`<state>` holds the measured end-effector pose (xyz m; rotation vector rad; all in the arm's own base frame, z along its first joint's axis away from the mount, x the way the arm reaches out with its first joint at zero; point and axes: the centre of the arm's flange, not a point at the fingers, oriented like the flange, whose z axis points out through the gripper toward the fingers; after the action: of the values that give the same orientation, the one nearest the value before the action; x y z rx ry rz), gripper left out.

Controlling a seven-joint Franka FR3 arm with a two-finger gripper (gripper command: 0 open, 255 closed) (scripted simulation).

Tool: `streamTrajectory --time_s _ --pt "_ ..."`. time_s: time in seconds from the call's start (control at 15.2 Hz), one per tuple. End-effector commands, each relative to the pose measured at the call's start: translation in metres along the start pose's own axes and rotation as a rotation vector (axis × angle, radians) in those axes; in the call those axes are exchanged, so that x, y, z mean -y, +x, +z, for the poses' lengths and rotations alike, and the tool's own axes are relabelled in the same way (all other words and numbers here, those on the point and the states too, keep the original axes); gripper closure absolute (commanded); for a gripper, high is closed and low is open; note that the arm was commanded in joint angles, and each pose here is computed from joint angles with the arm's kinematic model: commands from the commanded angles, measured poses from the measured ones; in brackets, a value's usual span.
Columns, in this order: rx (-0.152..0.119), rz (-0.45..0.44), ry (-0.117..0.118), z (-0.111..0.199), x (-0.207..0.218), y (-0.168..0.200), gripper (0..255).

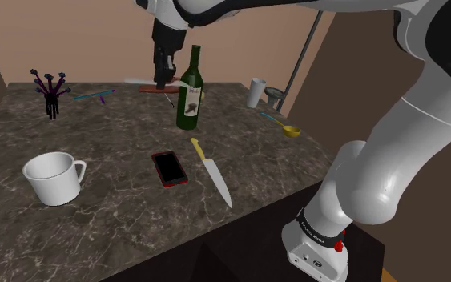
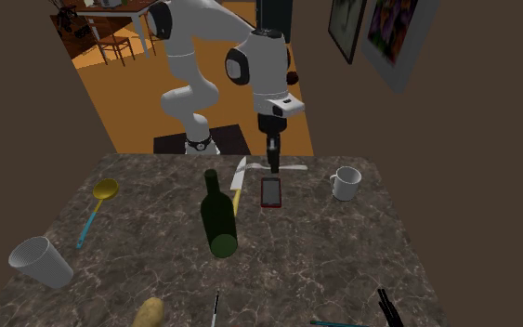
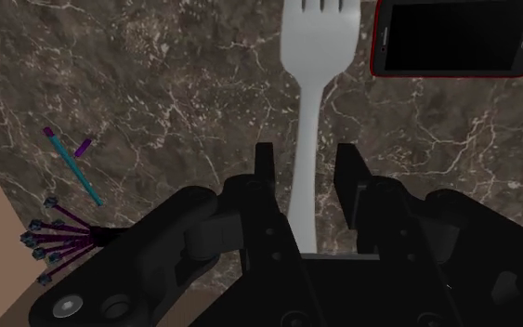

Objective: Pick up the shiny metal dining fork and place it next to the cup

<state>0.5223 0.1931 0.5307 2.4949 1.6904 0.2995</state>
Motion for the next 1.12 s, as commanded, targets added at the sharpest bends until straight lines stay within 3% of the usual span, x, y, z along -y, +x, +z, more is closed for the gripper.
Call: streamTrajectory --time_s 0.0,1.06 --pt "0.0 0.0 0.0 -0.005 -0.002 -0.019 255" --pt "0.0 0.0 0.0 -0.02 -0.031 -0.228 255"
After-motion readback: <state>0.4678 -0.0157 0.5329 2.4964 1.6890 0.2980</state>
